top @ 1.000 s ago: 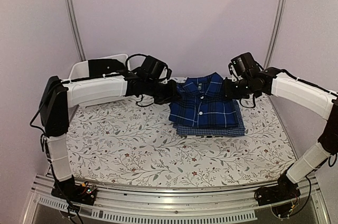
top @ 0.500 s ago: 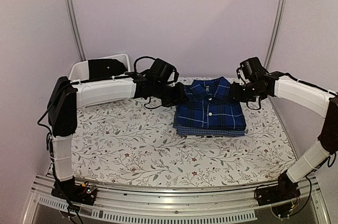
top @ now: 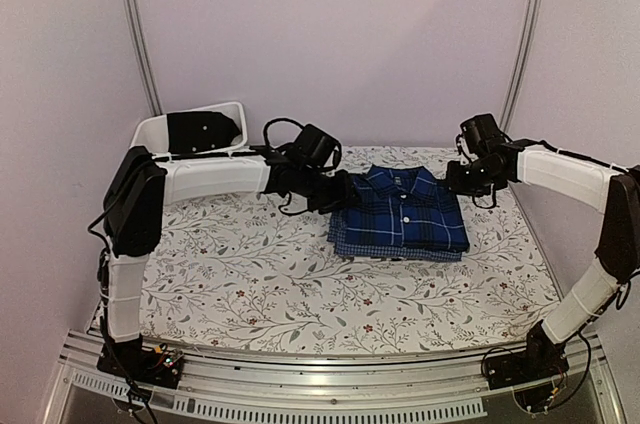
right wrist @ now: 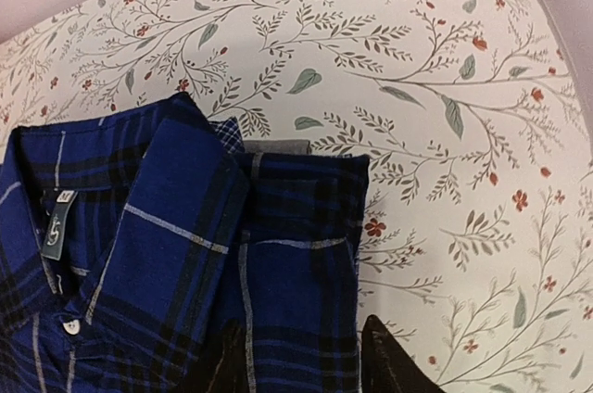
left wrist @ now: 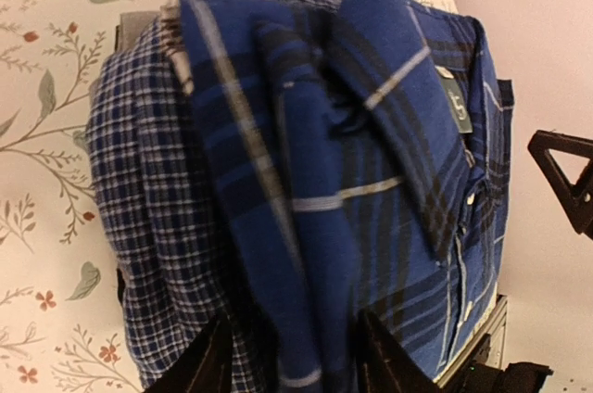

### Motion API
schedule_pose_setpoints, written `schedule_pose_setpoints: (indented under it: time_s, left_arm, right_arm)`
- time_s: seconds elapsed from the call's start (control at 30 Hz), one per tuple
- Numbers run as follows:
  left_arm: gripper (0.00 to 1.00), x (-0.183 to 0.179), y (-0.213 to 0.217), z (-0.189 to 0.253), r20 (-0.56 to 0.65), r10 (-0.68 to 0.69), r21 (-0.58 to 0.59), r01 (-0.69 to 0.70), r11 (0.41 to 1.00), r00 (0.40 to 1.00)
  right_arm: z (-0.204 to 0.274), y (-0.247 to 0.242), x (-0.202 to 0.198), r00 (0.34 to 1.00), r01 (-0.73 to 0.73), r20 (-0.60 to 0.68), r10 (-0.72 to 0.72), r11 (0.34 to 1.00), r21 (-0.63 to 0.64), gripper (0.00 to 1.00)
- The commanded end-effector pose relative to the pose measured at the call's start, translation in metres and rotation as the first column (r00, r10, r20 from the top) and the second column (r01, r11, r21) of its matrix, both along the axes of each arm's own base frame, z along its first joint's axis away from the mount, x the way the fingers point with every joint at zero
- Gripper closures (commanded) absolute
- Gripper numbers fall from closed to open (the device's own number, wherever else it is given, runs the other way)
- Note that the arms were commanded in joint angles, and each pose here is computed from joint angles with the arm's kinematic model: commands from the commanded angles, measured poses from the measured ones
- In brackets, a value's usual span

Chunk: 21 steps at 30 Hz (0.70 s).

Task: Fold and stack the long sleeve shirts
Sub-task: Place the square-folded shirt on the square-folded shirt.

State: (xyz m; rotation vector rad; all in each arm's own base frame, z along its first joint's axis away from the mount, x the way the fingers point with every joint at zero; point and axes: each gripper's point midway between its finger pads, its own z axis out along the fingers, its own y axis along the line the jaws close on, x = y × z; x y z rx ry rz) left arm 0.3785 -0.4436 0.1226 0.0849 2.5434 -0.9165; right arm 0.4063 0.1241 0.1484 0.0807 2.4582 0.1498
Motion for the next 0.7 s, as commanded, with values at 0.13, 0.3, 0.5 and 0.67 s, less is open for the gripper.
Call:
schedule_pose_setpoints:
  time_s: [0.13, 0.3, 0.5, 0.67]
  left_arm:
    - [0.53, 0.014, 0.029, 0.024, 0.080, 0.025, 0.025, -0.027, 0.999, 0.996]
    - [0.56, 0.011, 0.031, 0.032, 0.096, 0.009, 0.013, -0.010, 1.000, 0.995]
    - [0.63, 0.007, 0.026, 0.026, 0.080, -0.023, 0.002, 0.022, 1.000, 0.997]
    - [0.65, 0.003, 0.027, 0.023, 0.074, -0.033, 0.000, 0.033, 0.999, 0.997]
  right_arm:
    - [0.026, -0.015, 0.002, 0.998, 0.034, 0.062, -0.032, 0.999, -0.032, 0.43]
    - [0.040, 0.004, -0.009, 0.996, -0.005, 0.087, 0.004, 1.000, 0.013, 0.50]
    - [0.028, 0.014, -0.007, 0.996, -0.027, 0.086, 0.024, 0.999, 0.033, 0.49]
    - [-0.002, 0.008, 0.008, 0.999, -0.024, 0.043, 0.021, 0.998, 0.062, 0.50]
